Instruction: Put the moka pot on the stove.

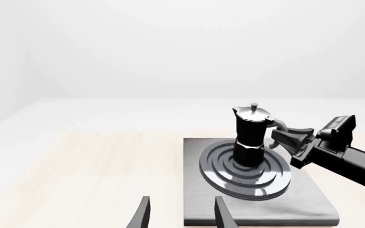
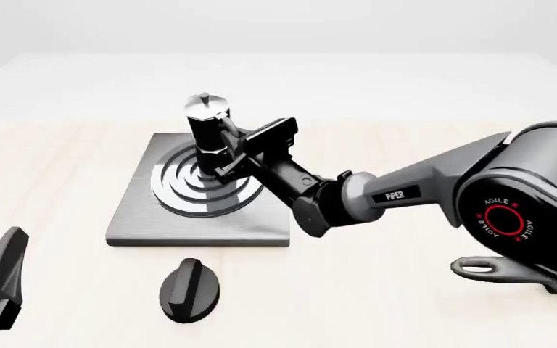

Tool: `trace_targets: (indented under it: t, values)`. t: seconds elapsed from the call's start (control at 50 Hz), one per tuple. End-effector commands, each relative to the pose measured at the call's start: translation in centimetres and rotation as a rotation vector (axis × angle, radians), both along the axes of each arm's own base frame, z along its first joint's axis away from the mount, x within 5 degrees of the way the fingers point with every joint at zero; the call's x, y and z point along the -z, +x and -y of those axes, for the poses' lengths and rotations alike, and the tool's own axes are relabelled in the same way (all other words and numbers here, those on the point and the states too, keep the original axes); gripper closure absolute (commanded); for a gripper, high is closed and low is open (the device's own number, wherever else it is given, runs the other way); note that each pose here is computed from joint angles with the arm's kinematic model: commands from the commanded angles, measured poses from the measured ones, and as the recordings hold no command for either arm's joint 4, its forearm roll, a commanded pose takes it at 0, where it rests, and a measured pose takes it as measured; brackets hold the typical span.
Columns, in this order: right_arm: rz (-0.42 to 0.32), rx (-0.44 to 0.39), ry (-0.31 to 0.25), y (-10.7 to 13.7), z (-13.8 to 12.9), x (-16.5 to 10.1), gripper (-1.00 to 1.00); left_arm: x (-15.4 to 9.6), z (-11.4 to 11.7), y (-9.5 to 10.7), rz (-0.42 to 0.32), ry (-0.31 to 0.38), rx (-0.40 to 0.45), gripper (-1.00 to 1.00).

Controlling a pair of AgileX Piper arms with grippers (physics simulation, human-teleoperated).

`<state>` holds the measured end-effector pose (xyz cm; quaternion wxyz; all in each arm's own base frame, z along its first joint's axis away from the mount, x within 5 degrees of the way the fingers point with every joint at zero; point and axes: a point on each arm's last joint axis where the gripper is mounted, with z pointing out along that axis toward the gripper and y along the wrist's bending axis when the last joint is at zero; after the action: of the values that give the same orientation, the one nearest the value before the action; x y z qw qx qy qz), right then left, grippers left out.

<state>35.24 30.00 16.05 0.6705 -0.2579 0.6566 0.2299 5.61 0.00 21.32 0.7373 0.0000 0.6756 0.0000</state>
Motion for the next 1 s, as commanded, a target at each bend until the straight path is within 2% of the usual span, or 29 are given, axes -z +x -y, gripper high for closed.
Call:
trace_targets:
  t: [0.02,0.4,0.42,0.76,1.0]
  values:
    - [-0.010,-0.002,0.005,0.2,-0.3,0.2,1.00,0.0,0.0,0.0,0.000,0.000,0.000,-1.00]
    - [-0.036,0.006,-0.012,1.1,-0.5,0.8,1.00,0.0,0.0,0.0,0.000,0.000,0.000,-1.00]
    - [-0.039,0.005,-0.011,1.1,-0.6,0.9,-1.00,0.0,0.0,0.0,0.000,0.000,0.000,-1.00]
    - [-0.050,0.015,-0.012,1.7,-0.4,1.1,-1.00,0.0,0.0,0.0,0.000,0.000,0.000,-1.00]
    - [-0.045,0.019,-0.013,1.1,0.2,0.4,-1.00,0.0,0.0,0.0,0.000,0.000,0.000,-1.00]
